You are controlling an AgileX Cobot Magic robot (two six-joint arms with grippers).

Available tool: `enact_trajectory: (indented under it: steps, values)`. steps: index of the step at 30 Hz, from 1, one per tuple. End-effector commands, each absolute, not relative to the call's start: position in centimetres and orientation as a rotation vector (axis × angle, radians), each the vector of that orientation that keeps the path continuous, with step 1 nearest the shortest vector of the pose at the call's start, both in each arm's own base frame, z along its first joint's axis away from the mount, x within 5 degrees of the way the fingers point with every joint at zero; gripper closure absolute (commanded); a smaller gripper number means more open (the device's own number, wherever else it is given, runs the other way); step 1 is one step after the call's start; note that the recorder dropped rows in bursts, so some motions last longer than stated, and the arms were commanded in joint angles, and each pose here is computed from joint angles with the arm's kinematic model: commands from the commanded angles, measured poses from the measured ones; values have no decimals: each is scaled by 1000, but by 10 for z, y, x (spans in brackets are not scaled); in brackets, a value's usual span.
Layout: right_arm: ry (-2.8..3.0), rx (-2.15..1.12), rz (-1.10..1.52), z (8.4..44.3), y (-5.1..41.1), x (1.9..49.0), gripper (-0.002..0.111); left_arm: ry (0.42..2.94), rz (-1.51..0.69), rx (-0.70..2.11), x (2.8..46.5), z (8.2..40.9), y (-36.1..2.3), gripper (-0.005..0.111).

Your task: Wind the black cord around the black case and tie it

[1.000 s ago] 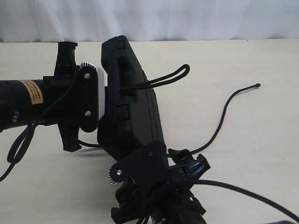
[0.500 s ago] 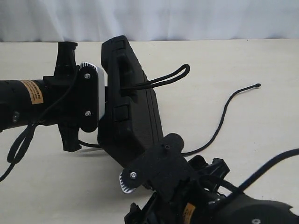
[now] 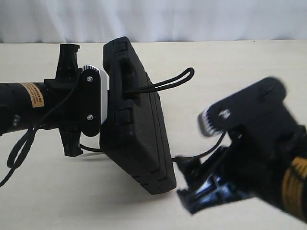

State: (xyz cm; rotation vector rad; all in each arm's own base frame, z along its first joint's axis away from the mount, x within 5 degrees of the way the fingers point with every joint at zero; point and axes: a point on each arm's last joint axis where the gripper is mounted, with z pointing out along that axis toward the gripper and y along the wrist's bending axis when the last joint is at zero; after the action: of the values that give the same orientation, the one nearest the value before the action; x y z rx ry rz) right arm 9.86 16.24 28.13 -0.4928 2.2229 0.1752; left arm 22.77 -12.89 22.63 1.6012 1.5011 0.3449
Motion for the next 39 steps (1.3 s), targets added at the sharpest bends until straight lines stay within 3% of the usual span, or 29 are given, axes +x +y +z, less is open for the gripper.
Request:
enact_trajectory:
  steps: [1,10,23,34,39]
  values:
    - [2154,-269,198,311,137,120,29,1512,327,1588,227,226,-131,107]
    - [2296,-215,474,351,129,179,29,1512,327,1588,227,226,-131,107]
    - [2460,-47,719,290,150,260,39,1512,327,1588,227,226,-131,107]
    - [2447,-20,757,278,158,272,101,1516,325,1591,226,225,-131,105]
    - [2440,-19,757,278,157,272,104,1523,322,1600,226,224,-130,82]
